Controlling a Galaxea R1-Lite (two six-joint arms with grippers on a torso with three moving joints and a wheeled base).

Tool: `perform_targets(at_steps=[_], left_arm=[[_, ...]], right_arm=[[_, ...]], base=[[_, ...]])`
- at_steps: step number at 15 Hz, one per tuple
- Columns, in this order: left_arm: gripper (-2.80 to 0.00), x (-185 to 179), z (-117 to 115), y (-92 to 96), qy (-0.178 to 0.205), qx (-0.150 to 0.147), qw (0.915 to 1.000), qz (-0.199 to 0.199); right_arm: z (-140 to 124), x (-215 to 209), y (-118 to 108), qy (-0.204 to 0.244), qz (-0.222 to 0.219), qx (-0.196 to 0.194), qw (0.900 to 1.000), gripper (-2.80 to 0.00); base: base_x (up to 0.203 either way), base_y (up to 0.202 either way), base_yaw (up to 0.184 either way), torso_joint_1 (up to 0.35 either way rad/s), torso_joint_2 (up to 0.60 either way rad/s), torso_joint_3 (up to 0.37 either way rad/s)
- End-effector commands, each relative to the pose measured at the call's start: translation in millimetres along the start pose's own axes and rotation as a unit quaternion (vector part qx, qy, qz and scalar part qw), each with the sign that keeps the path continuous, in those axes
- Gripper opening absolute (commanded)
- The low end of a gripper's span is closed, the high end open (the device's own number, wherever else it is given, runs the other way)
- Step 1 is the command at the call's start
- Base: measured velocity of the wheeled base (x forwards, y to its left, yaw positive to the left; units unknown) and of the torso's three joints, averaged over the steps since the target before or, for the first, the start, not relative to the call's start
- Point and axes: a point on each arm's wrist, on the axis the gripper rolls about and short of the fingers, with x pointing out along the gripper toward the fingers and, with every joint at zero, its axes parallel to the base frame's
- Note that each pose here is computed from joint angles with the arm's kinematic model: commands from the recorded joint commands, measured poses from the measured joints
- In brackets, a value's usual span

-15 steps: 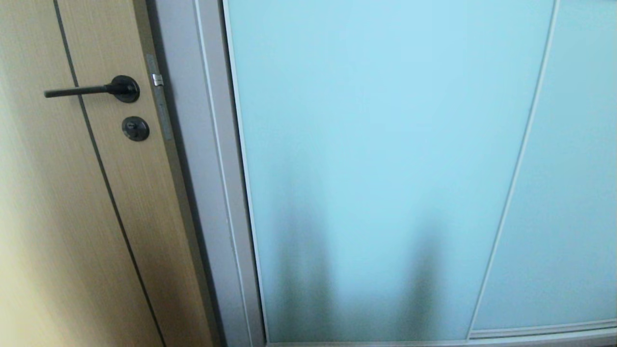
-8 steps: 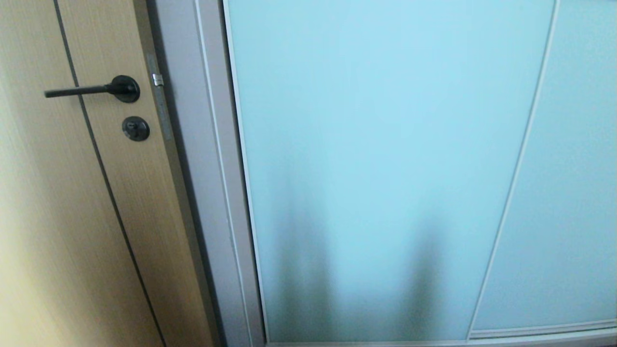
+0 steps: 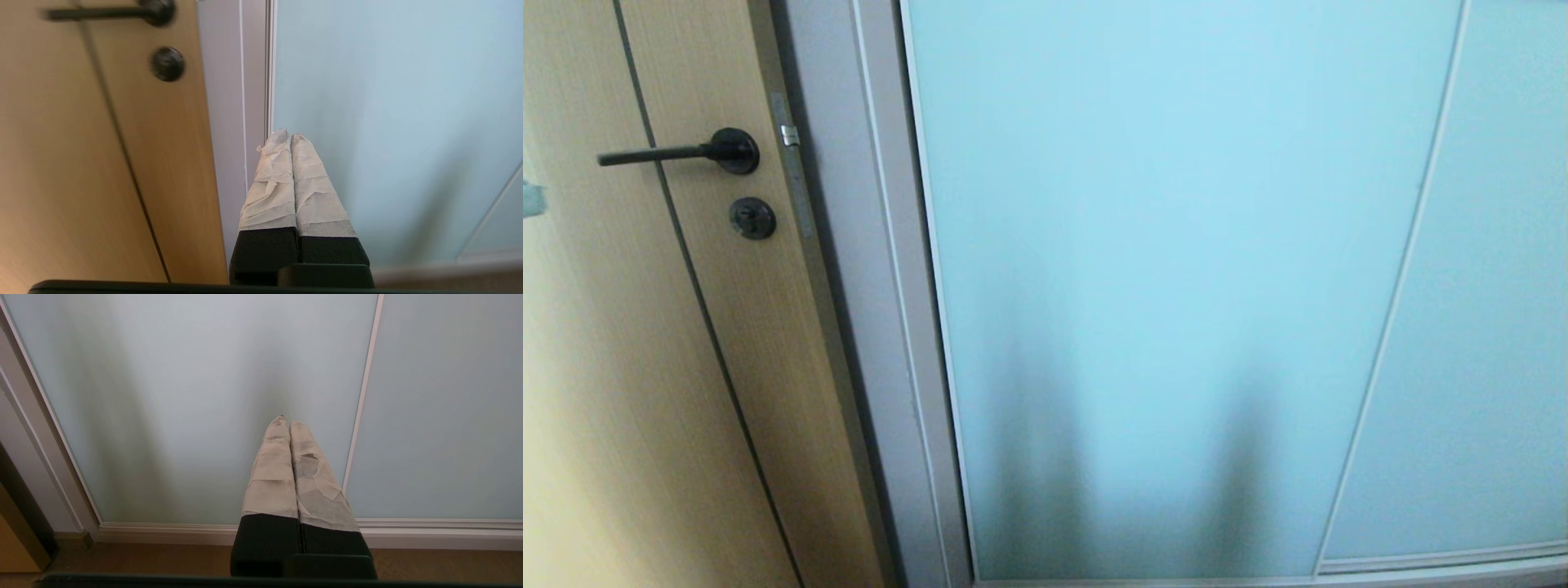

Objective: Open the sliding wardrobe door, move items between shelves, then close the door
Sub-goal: Open the door

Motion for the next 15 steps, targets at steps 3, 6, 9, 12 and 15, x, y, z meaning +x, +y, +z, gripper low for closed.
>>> perform_targets(at_steps=[3, 6, 9, 12, 15], left_arm=[[-2.8, 125.2, -18.8, 16.5, 0.129, 0.011, 0.9915, -0.005], [-2.8, 157.6, -38.0, 21.1, 0.173, 0.014, 0.9848, -0.007], [-2.8, 181.3, -57.8, 24.7, 0.211, 0.024, 0.9772, -0.01], [-2.8, 205.6, -78.8, 28.5, 0.242, 0.036, 0.9694, -0.014], [-2.8, 234.4, -92.5, 32.8, 0.222, 0.042, 0.9742, -0.007]], right_arm=[[-0.4, 0.2, 0.0, 0.001, 0.0, 0.0, 1.0, -2.8], [-0.4, 0.2, 0.0, 0.001, 0.0, 0.0, 1.0, -2.8], [-0.4, 0.2, 0.0, 0.001, 0.0, 0.0, 1.0, -2.8], [-0.1, 0.2, 0.0, 0.001, 0.0, 0.0, 1.0, -2.8], [0.0, 0.1, 0.0, 0.001, 0.0, 0.0, 1.0, -2.8]], base=[[0.0, 0.0, 0.0, 0.0, 0.0, 0.0], [0.0, 0.0, 0.0, 0.0, 0.0, 0.0], [0.0, 0.0, 0.0, 0.0, 0.0, 0.0], [0.0, 0.0, 0.0, 0.0, 0.0, 0.0], [0.0, 0.0, 0.0, 0.0, 0.0, 0.0]])
